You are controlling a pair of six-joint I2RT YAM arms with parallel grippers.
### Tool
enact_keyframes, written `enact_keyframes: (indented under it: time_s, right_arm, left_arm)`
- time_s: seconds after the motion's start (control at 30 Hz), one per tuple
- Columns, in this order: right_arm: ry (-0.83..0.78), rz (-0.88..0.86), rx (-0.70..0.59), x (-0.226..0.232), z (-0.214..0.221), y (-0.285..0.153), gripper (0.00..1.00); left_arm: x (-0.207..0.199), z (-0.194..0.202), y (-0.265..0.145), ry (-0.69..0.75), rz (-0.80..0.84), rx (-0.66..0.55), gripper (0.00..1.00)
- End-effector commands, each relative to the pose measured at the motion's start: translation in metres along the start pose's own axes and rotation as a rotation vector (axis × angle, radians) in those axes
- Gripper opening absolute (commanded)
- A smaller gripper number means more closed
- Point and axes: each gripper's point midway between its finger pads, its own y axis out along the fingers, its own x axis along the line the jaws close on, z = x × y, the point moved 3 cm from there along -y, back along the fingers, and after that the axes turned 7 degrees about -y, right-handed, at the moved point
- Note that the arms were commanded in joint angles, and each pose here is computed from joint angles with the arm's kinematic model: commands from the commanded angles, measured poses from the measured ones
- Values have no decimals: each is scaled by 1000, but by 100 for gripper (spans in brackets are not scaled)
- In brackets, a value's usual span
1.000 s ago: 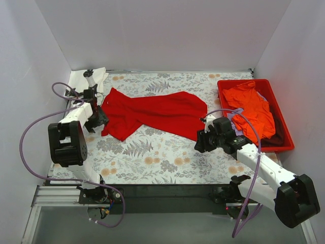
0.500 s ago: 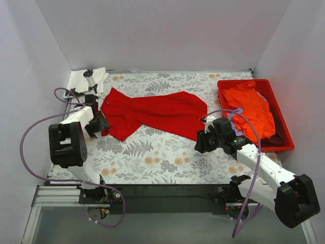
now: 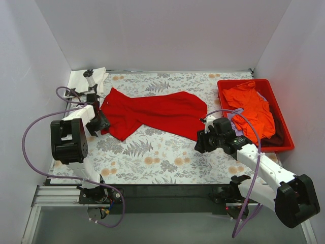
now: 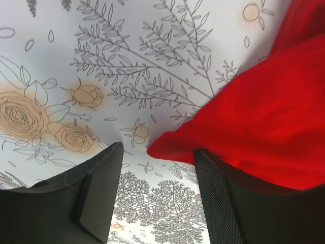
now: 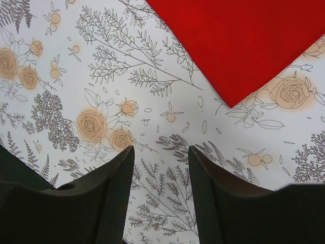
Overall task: Fold and stack the t-shirts
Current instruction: Flatten the tshirt out
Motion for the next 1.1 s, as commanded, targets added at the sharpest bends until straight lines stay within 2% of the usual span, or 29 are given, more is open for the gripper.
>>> enact_keyframes:
  time_s: [0.0, 0.2, 0.27, 0.33, 0.37, 0.43, 0.5, 0.67, 0.8, 1.07]
  right_arm:
    - [-11, -4, -12, 0, 0, 1, 54]
    - [-13, -5, -12, 0, 0, 1, 54]
    - [-12, -4, -11, 0, 0, 1, 54]
    - [-9, -1, -12, -1, -1, 1, 54]
    - [-10, -3, -12, 0, -1, 1, 54]
    - [-7, -1, -14, 0, -2, 1, 54]
    - [-5, 2, -14, -1, -3, 1, 54]
    - [15, 31, -15, -4, -7, 2, 54]
    - [65, 137, -13, -17, -11, 1, 54]
    - [179, 383, 66, -50, -11, 7, 61]
  left_arm:
    - [-4, -12, 8, -4, -26, -44, 56]
    - [-2, -6, 19, 7, -49, -10, 45]
    - [-1, -3, 22, 6, -52, -1, 34]
    - [4, 4, 26, 12, -65, 9, 28]
    - [5, 5, 27, 12, -69, 7, 20]
    - [10, 8, 29, 20, -85, 3, 15]
    - [13, 8, 28, 21, -95, -9, 1]
    - [20, -2, 9, -1, -118, -69, 0]
    - [39, -16, -18, -80, -203, -187, 0]
    - [47, -24, -64, -208, -90, -378, 0]
